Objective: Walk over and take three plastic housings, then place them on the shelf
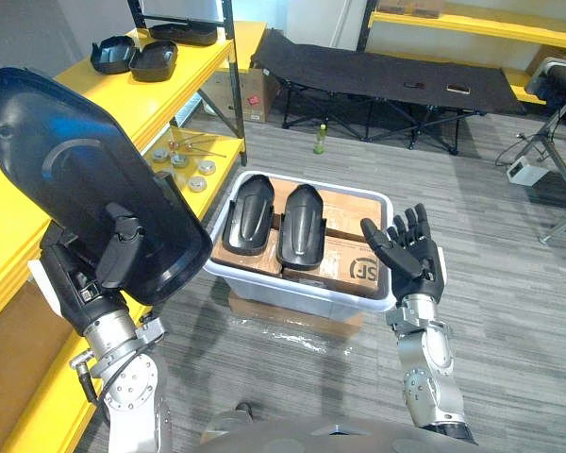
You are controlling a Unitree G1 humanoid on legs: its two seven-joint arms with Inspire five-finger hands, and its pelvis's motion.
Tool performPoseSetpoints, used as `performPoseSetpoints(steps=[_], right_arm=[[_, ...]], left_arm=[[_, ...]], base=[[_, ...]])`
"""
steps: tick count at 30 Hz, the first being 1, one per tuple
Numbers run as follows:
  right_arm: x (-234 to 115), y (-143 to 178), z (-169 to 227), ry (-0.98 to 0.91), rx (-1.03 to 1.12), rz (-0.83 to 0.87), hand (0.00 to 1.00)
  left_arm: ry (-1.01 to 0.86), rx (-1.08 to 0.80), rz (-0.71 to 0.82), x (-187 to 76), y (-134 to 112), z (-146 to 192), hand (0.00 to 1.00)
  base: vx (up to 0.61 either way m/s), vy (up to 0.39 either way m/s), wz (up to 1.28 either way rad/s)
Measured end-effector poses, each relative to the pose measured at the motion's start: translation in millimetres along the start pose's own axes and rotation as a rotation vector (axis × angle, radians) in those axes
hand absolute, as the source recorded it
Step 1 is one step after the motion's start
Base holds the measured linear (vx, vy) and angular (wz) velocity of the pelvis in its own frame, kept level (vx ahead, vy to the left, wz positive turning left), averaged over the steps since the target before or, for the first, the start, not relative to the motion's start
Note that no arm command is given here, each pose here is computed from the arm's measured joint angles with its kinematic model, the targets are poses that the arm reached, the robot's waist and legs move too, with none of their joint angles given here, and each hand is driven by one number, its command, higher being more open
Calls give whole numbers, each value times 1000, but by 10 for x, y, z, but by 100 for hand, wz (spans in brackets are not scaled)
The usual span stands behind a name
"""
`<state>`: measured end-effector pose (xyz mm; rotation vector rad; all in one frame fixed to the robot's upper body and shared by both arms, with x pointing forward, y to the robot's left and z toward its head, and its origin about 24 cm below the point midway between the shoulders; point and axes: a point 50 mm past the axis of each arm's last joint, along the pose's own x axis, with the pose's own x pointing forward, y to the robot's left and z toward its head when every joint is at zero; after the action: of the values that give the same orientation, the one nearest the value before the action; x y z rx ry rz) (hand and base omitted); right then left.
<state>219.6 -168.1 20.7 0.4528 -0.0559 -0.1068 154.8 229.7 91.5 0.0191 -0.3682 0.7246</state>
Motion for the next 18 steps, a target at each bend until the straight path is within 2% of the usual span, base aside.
performPoseSetpoints(steps=[6,12,18], right_arm=[[30,218,-95,69,-21,130,100],[30,166,-88,93,-133,150,100],[169,466,-10,24,-138,178,100]], left_arm=[[-16,-95,-12,-10,14,97,0],[8,-191,-101,-45,-57,90,0],[-5,-201,-167,-44,-97,109,0]], base=[[1,-25,56],[-16,43,125],[-10,112,12]])
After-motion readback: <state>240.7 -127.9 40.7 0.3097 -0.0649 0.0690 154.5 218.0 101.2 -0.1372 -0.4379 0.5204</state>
